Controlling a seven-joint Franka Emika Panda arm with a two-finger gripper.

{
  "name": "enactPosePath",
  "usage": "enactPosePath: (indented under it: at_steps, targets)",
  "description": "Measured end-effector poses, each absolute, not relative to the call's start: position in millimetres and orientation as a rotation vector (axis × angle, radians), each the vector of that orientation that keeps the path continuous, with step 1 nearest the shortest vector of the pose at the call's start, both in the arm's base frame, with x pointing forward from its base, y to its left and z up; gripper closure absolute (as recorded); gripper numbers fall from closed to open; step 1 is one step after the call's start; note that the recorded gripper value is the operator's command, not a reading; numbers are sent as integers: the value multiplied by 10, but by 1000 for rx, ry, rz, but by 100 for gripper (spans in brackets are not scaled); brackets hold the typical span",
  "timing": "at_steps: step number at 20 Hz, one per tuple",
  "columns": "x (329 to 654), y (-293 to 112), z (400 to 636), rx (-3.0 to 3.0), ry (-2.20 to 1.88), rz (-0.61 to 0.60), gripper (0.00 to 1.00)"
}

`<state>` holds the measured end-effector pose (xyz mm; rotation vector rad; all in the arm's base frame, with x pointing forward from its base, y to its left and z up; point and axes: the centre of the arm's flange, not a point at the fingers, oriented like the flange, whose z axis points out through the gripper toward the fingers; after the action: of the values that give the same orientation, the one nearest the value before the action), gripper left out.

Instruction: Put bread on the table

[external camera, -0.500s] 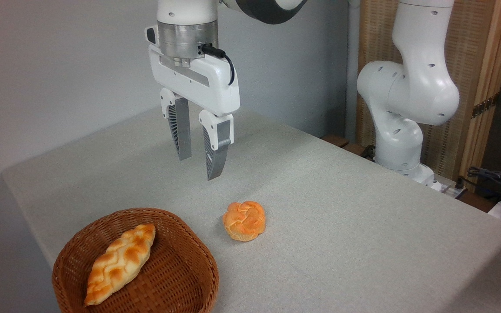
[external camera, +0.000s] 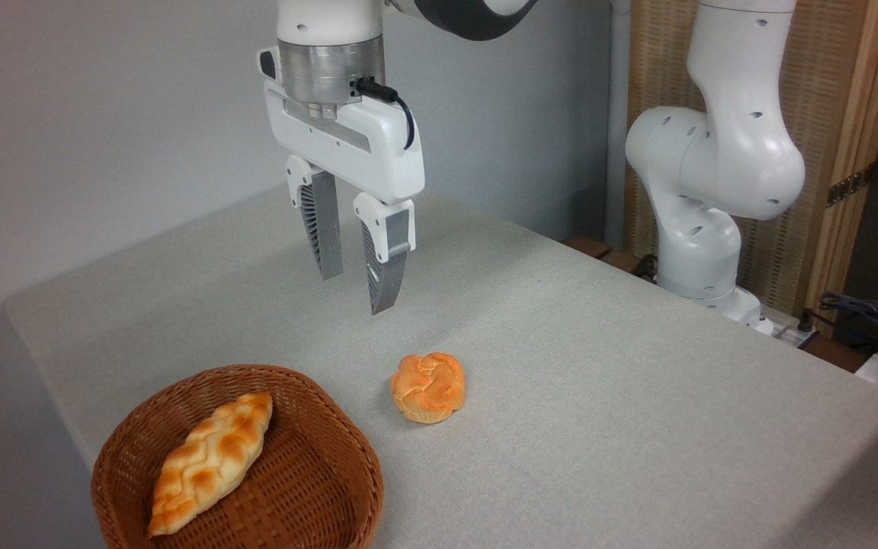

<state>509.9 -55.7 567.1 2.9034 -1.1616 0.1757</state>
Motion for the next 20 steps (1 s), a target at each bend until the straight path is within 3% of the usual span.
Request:
enactPosePath:
  at_steps: [14,20]
  targets:
    - [5105,-574,5695,2902,-1165,189,0]
    - [5170,-606,5756,2880,-1131,300,0]
